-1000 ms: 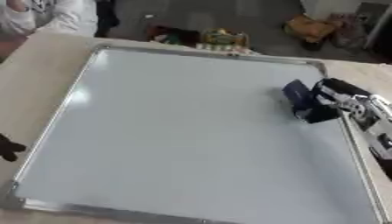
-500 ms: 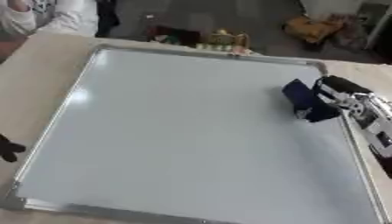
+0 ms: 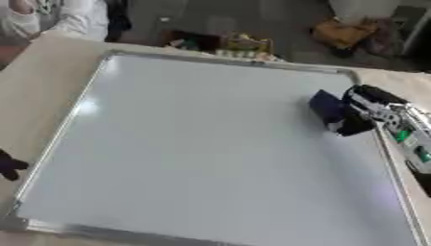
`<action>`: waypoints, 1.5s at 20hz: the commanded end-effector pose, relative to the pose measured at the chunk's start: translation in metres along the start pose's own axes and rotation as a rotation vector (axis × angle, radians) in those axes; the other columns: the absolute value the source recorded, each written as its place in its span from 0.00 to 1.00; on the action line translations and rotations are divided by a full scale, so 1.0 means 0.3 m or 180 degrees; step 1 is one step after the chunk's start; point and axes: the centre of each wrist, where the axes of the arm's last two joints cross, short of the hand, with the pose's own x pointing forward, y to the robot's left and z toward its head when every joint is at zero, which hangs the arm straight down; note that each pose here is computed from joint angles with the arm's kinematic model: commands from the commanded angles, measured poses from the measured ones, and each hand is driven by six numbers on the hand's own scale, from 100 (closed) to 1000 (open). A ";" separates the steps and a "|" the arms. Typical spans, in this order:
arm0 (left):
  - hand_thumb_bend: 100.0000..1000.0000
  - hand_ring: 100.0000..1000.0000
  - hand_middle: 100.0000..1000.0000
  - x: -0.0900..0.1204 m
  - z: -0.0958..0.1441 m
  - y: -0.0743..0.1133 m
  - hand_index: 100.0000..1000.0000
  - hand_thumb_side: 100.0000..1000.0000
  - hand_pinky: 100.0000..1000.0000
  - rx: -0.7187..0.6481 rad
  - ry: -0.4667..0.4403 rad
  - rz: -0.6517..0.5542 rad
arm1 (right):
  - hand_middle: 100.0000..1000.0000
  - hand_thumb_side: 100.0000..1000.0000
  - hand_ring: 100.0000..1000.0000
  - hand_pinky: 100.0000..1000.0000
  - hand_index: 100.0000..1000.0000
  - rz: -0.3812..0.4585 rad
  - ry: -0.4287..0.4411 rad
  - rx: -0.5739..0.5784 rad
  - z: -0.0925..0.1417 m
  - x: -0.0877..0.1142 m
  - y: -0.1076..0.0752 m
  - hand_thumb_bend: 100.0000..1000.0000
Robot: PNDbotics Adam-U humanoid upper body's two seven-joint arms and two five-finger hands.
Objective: Wipe the whiteboard clean with a brush.
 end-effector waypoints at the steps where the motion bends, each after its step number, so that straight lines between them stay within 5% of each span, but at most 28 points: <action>1: 0.00 0.30 0.37 0.014 -0.005 0.003 0.40 0.88 0.51 -0.0015 -0.0042 -0.0035 | 0.65 0.17 1.00 0.85 0.08 0.0011 0.0021 -0.0019 0.013 -0.027 -0.050 0.48; 22: 0.00 0.29 0.37 0.011 -0.004 0.001 0.40 0.90 0.52 -0.0032 -0.0008 -0.0050 | 0.77 0.17 1.00 0.86 0.09 0.0063 -0.0147 -0.0030 0.033 -0.023 -0.097 0.65; 30: 0.00 0.29 0.37 0.011 -0.005 0.000 0.41 0.90 0.52 -0.0057 -0.0010 -0.0062 | 0.74 0.24 1.00 0.85 0.09 0.0031 -0.0107 -0.0119 0.035 -0.029 -0.110 0.52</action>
